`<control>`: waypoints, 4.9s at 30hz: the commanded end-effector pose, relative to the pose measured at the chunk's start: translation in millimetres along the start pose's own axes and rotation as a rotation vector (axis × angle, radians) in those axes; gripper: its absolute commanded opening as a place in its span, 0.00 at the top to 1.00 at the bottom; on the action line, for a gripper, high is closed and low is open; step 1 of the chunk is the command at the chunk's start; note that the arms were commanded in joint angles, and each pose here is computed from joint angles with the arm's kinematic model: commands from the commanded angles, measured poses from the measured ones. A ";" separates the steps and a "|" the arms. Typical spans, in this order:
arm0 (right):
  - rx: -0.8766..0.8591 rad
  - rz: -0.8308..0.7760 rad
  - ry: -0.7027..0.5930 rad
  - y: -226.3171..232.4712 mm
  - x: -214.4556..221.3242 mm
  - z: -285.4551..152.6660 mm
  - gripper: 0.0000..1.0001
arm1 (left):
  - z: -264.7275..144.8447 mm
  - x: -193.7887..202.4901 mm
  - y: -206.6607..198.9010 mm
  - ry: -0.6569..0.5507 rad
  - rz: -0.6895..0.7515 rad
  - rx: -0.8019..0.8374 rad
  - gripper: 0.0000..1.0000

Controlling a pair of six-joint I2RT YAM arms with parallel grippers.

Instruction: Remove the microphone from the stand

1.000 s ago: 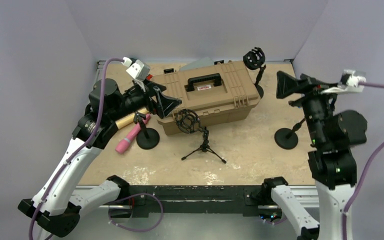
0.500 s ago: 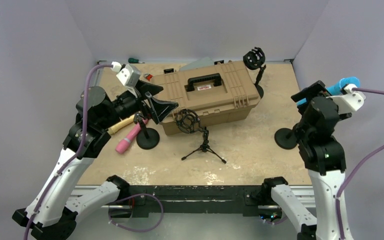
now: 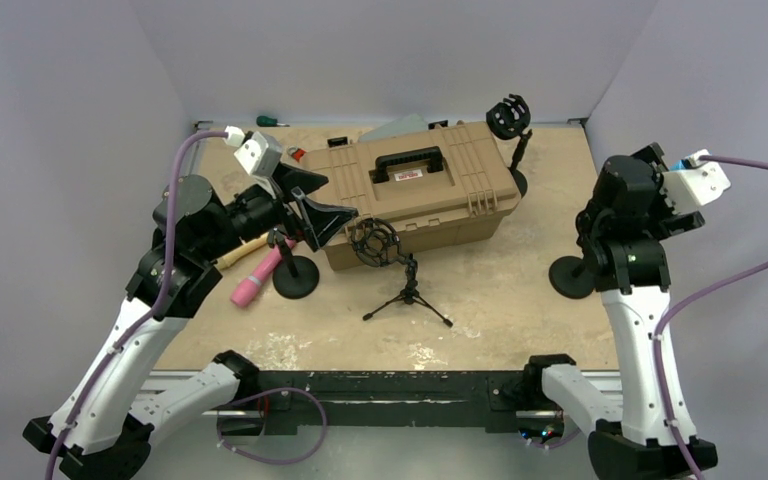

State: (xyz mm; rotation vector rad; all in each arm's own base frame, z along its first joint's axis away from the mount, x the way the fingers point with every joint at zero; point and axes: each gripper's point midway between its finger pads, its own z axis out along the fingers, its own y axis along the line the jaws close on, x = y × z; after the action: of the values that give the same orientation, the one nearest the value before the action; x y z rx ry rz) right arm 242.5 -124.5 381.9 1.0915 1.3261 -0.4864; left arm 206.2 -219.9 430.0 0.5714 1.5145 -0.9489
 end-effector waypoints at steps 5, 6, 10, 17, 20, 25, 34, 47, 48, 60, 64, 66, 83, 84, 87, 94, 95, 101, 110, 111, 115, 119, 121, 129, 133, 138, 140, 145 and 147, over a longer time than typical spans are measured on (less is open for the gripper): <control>0.025 0.067 -0.062 5.8 -19.6 37.0 0.17 | 4.3 -5.2 -1.9 -0.024 0.032 0.017 0.08; 0.027 0.064 -0.066 6.5 -19.2 39.0 0.17 | 4.9 -4.5 -2.0 -0.021 0.030 0.019 0.08; 0.020 0.037 -0.074 10.3 -15.0 44.8 0.24 | 6.8 -2.7 -2.3 -0.014 0.023 0.027 0.08; -0.083 0.006 -0.030 24.1 8.1 46.5 0.47 | 9.3 -0.3 0.9 -0.005 0.025 0.017 0.08; -0.138 -0.005 -0.031 26.2 9.0 41.0 0.67 | 10.6 1.3 2.0 0.000 0.024 0.014 0.08; -0.199 -0.022 -0.014 28.5 -0.2 28.0 0.94 | 12.9 3.8 4.0 0.009 0.019 0.012 0.08; -0.533 -0.142 0.119 57.9 2.3 -19.3 1.00 | 17.0 8.2 7.3 0.022 0.017 0.007 0.08; -1.217 -0.179 0.228 104.9 13.0 -129.9 1.00 | 26.1 18.3 -8.2 0.044 0.016 0.103 0.08; -1.287 -0.171 0.241 109.0 16.8 -140.4 1.00 | 27.8 20.3 -13.0 0.051 0.019 0.129 0.08; -1.526 -0.102 0.345 115.4 40.1 -178.7 1.00 | 52.3 71.7 -67.2 0.214 0.050 0.353 0.09; -1.477 -0.050 0.357 114.8 40.1 -173.7 0.77 | 72.2 73.9 -66.6 0.206 0.015 0.280 0.10; -1.469 -0.033 0.355 115.3 36.5 -173.8 0.65 | 80.4 69.0 -60.5 0.187 -0.002 0.205 0.10; -1.144 0.041 0.113 73.7 -30.3 -150.0 0.11 | 167.6 36.0 -91.0 0.080 0.047 0.034 0.02; -1.114 0.051 0.101 68.0 -32.9 -147.9 0.11 | 175.6 37.1 -91.5 0.083 0.050 0.016 0.03; -1.003 0.084 0.062 49.1 -41.6 -138.3 0.13 | 196.5 38.2 -91.0 0.081 0.065 -0.035 0.05; -0.813 0.087 0.014 13.9 -48.8 -121.2 0.15 | 235.9 50.3 -100.2 0.081 0.102 -0.089 0.10; -0.810 0.088 0.013 12.4 -48.5 -121.3 0.15 | 240.8 52.7 -102.7 0.081 0.101 -0.087 0.11; -0.867 0.044 0.073 24.2 -27.5 -122.3 0.15 | 262.2 69.0 -104.6 0.086 0.123 -0.115 0.27; -1.030 -0.055 0.100 36.7 -4.1 -139.4 0.16 | 249.6 74.0 -135.1 0.150 0.233 0.181 0.93; -1.043 -0.065 0.103 37.8 -1.9 -140.7 0.17 | 245.3 72.4 -134.5 0.156 0.243 0.209 0.99; -1.103 -0.105 0.138 42.5 11.5 -146.8 0.17 | 219.4 74.0 -143.4 0.199 0.299 0.461 1.00; -1.252 -0.174 0.224 50.9 40.6 -165.1 0.17 | 191.5 67.4 -142.8 0.217 0.294 0.710 1.00; -1.313 -0.196 0.243 53.4 46.4 -173.8 0.16 | 180.7 64.6 -138.4 0.229 0.289 0.805 1.00; -1.685 -0.287 0.283 68.1 56.5 -229.7 0.12 | 148.2 64.8 -132.9 0.279 0.212 1.084 1.00; -1.810 -0.319 0.336 71.6 77.4 -245.4 0.10 | 149.2 70.1 -131.7 0.286 0.198 1.120 1.00; -1.848 -0.321 0.423 73.3 98.3 -248.1 0.08 | 147.2 69.3 -132.6 0.275 0.203 1.138 1.00; -1.853 -0.314 0.474 72.2 106.0 -249.6 0.09 | 146.9 67.8 -131.4 0.264 0.216 1.133 1.00; -1.851 -0.307 0.592 64.5 127.0 -251.9 0.13 | 148.3 63.5 -122.5 0.250 0.229 1.110 1.00; -1.833 -0.307 0.593 63.1 130.4 -249.4 0.15 | 148.5 63.3 -121.9 0.250 0.228 1.106 1.00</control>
State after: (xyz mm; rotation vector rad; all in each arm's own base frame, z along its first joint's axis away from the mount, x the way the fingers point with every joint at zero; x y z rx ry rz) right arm 200.1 146.8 317.3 -0.5584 1.6857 0.8323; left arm 192.6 -431.3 363.0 1.6361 1.1742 -1.5359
